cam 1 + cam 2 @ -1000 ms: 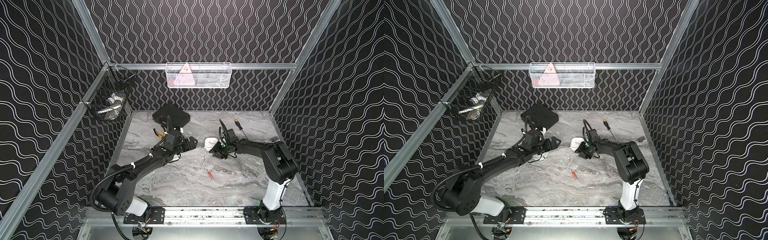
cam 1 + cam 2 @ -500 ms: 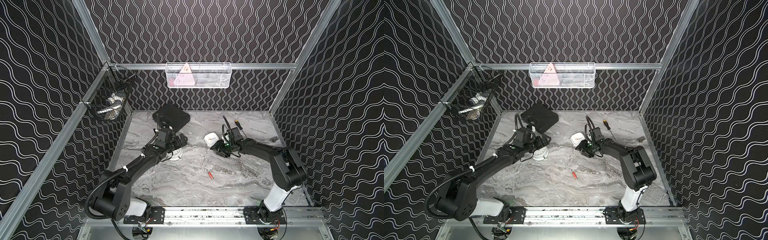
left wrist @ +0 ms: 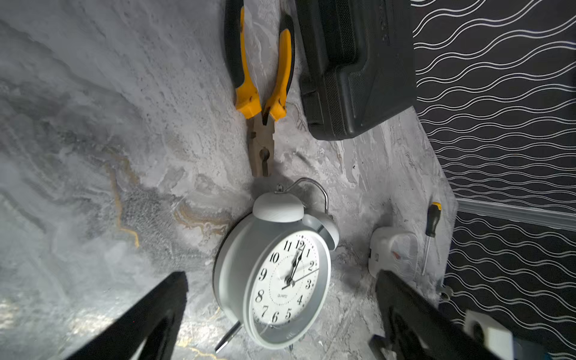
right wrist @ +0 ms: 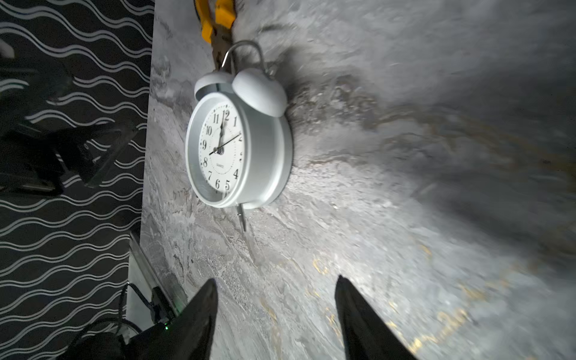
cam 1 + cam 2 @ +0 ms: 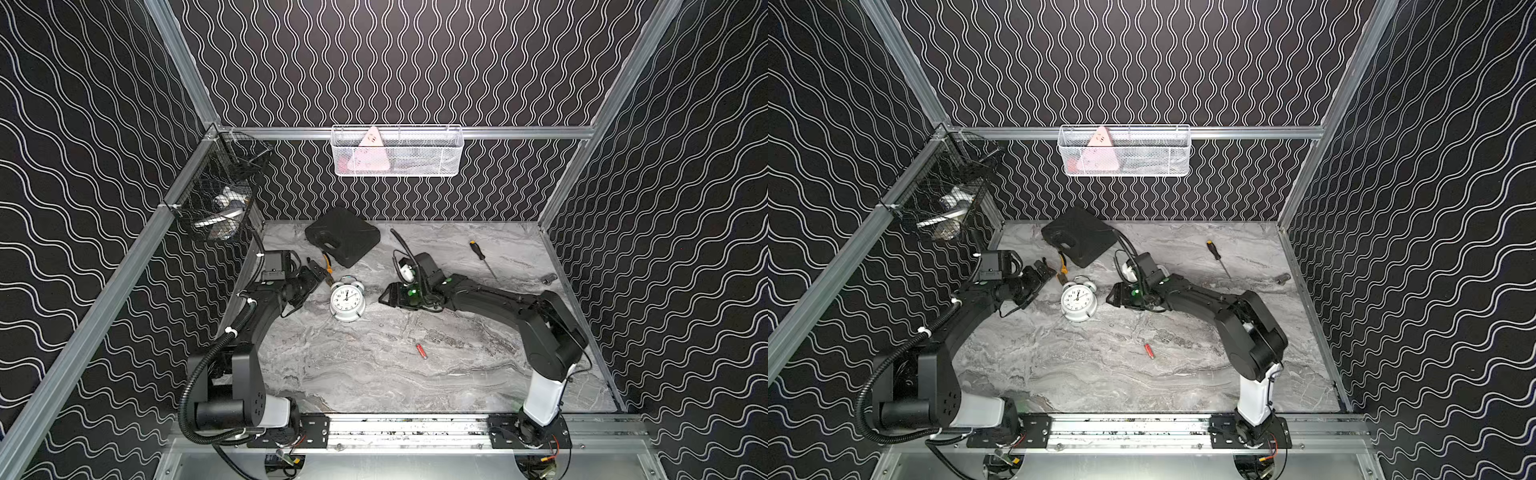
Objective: Insert the battery into the alarm
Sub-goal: Move the alarm to the center of the board, then adjust the alarm at the center of the board.
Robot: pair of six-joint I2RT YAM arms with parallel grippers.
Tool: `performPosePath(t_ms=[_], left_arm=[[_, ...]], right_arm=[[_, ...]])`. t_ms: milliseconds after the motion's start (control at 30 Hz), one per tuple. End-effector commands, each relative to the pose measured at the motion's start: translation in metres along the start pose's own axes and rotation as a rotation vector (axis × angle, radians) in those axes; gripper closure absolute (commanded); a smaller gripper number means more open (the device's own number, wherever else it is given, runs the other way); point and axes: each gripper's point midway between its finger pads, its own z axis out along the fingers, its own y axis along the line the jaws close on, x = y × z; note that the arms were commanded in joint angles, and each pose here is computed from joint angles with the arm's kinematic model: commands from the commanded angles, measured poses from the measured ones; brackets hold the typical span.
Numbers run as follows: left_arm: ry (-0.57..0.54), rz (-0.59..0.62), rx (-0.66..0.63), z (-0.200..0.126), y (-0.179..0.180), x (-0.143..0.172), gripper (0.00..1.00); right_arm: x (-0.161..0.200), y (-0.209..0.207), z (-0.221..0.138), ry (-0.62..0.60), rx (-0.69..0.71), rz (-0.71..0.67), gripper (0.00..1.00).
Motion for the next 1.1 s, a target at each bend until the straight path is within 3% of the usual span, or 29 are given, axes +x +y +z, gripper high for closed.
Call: performPosePath(t_ms=[0,333,900,1067], left_arm=[[0.031,-0.007,0.04,-0.005,0.0,0.004,0.01],[0.049,-0.01,0.055,-0.002,0.002,0.006,0.01],[0.058,-0.006,0.063,0.0,0.002,0.008,0.01],[0.071,0.0,0.062,0.001,0.003,0.011,0.01]], right_arm=[[-0.003,0.008,0.019,0.011,0.021,-0.055,0.38],[0.017,0.021,0.075,0.133,0.015,-0.086,0.48],[0.025,0.018,0.097,0.19,-0.021,-0.056,0.76],[0.023,0.018,0.098,0.183,-0.025,-0.069,0.91]])
